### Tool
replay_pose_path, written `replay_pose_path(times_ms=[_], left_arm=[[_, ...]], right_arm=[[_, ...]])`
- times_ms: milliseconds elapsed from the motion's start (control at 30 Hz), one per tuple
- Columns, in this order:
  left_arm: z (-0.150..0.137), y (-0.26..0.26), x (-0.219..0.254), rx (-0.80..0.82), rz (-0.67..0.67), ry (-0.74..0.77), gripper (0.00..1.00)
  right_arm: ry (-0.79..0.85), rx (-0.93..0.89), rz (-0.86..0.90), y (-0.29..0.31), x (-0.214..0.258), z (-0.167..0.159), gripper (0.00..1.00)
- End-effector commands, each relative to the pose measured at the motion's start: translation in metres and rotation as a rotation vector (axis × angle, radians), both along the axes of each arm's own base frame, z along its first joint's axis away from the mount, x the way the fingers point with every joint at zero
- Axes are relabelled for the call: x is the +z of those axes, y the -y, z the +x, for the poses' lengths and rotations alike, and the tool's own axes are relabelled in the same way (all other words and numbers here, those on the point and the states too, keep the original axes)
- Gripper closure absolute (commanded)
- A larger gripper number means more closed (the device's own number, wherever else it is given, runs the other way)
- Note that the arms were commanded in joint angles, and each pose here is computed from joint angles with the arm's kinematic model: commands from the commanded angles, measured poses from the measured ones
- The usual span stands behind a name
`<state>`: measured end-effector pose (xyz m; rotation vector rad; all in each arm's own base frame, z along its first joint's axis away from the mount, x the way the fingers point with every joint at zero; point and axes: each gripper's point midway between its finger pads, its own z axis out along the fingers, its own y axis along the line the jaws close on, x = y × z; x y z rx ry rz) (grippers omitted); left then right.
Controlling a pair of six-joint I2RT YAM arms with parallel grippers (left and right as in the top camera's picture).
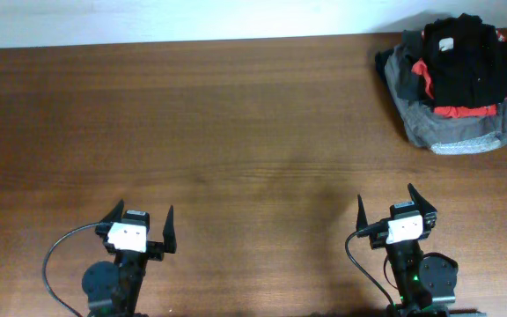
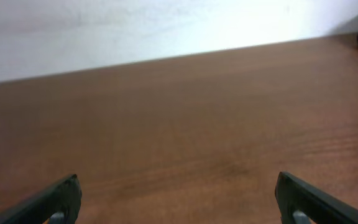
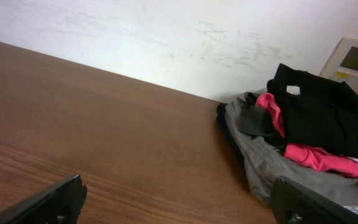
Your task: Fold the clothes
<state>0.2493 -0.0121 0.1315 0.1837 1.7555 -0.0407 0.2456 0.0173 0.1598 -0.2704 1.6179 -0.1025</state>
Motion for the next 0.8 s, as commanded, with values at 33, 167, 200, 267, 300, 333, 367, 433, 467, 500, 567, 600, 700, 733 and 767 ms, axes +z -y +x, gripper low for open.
replay_pose_path(times_ms=[33, 167, 200, 267, 300, 333, 367, 433, 467, 500, 567, 600, 700, 733, 767], left_arm=[[-0.001, -0.002, 0.012, 0.018, 0.014, 0.062, 0.01], [-0.004, 0.000, 0.026, 0.011, 0.020, 0.124, 0.01], [-0.005, 0.001, 0.032, 0.007, 0.022, 0.151, 0.01], [-0.005, 0.003, 0.033, 0.000, 0.022, 0.151, 0.01], [-0.005, 0.004, 0.030, -0.005, 0.020, 0.142, 0.01], [-0.005, 0.005, 0.031, -0.008, 0.020, 0.142, 0.01], [-0.005, 0.004, 0.030, -0.007, 0.020, 0.141, 0.01], [-0.005, 0.004, 0.030, -0.007, 0.020, 0.141, 0.01], [-0.005, 0.004, 0.030, -0.007, 0.020, 0.141, 0.01], [-0.005, 0.004, 0.030, -0.007, 0.020, 0.141, 0.01], [-0.005, 0.004, 0.030, -0.007, 0.020, 0.141, 0.01], [-0.005, 0.004, 0.030, -0.007, 0.020, 0.141, 0.01], [-0.005, 0.004, 0.030, -0.007, 0.020, 0.141, 0.01], [-0.005, 0.004, 0.030, -0.007, 0.020, 0.141, 0.01], [-0.005, 0.004, 0.030, -0.007, 0.020, 0.141, 0.01]], right_arm=[[-0.001, -0.019, 0.008, 0.003, -0.002, 0.000, 0.01], [-0.001, -0.019, 0.008, 0.003, -0.002, 0.000, 0.01], [-0.002, -0.019, 0.008, 0.003, -0.002, 0.000, 0.01], [-0.002, -0.019, 0.008, 0.003, -0.002, 0.000, 0.02], [-0.001, -0.019, 0.008, 0.003, -0.002, 0.000, 0.01], [-0.001, -0.019, 0.008, 0.003, -0.002, 0.000, 0.01], [-0.002, -0.019, 0.008, 0.003, -0.002, 0.000, 0.01], [-0.002, -0.019, 0.008, 0.003, -0.002, 0.000, 0.01], [-0.001, -0.019, 0.008, 0.003, -0.002, 0.000, 0.01], [-0.001, -0.019, 0.008, 0.003, -0.002, 0.000, 0.01], [-0.001, -0.019, 0.008, 0.003, -0.002, 0.000, 0.01], [-0.002, -0.019, 0.008, 0.003, -0.002, 0.000, 0.01], [-0.001, -0.019, 0.008, 0.003, -0.002, 0.000, 0.01], [-0.002, -0.019, 0.008, 0.003, -0.002, 0.000, 0.02], [-0.002, -0.019, 0.008, 0.003, -0.002, 0.000, 0.01]])
